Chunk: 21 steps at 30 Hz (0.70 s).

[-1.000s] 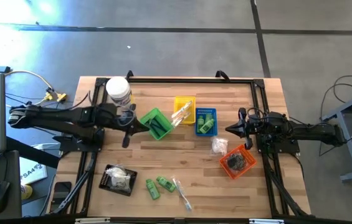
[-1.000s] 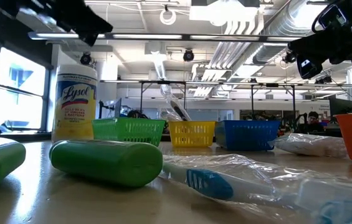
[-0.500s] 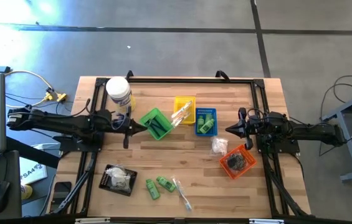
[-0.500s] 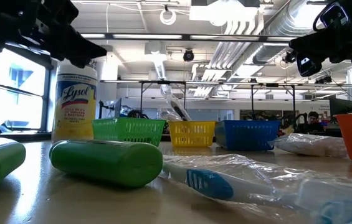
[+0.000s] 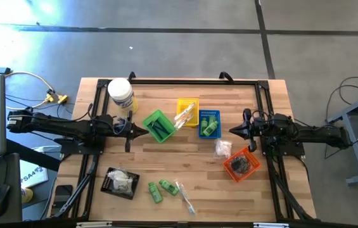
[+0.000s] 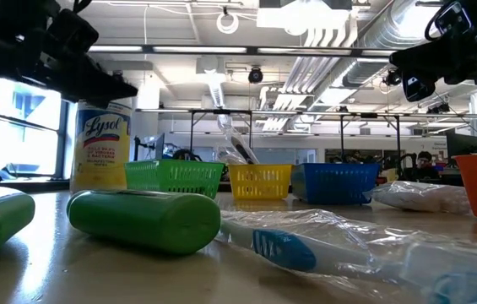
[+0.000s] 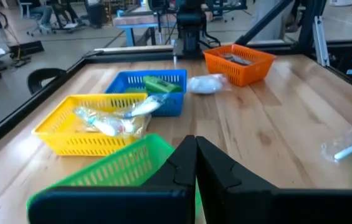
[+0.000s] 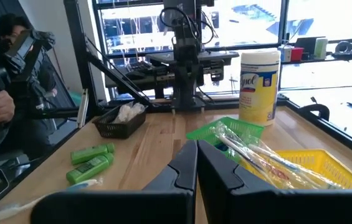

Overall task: Pick & Place Travel size toiletries
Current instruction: Put the cotton pack into the black basket

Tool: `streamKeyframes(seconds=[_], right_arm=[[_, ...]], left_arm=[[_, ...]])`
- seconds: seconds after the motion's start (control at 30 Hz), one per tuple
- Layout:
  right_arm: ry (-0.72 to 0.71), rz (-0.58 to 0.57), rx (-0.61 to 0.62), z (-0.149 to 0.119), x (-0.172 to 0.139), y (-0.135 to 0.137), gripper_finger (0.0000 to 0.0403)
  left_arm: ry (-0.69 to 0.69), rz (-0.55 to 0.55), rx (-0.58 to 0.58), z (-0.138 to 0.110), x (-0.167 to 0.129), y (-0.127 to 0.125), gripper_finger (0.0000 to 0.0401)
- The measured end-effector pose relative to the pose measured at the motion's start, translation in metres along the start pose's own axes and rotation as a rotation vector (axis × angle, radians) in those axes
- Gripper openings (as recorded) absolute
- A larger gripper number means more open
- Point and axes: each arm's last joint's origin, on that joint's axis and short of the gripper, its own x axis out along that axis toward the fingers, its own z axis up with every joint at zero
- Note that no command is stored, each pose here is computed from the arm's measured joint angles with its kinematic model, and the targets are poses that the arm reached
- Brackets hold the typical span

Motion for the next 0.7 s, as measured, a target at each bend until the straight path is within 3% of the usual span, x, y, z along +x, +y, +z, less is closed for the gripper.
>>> streamKeyframes(seconds=[0.3,0.7], right_arm=[[0.015,-0.018,0.012,-0.001,0.001,-0.001,0.0004],[0.062,-0.055,0.018,-0.006,0.008,-0.003,0.0004]], left_arm=[[0.026,-0.013,0.011,-0.020,-0.004,-0.001,0.0000],[-0.006,-0.011,-0.009,-0.019,-0.005,-0.001,0.0000]])
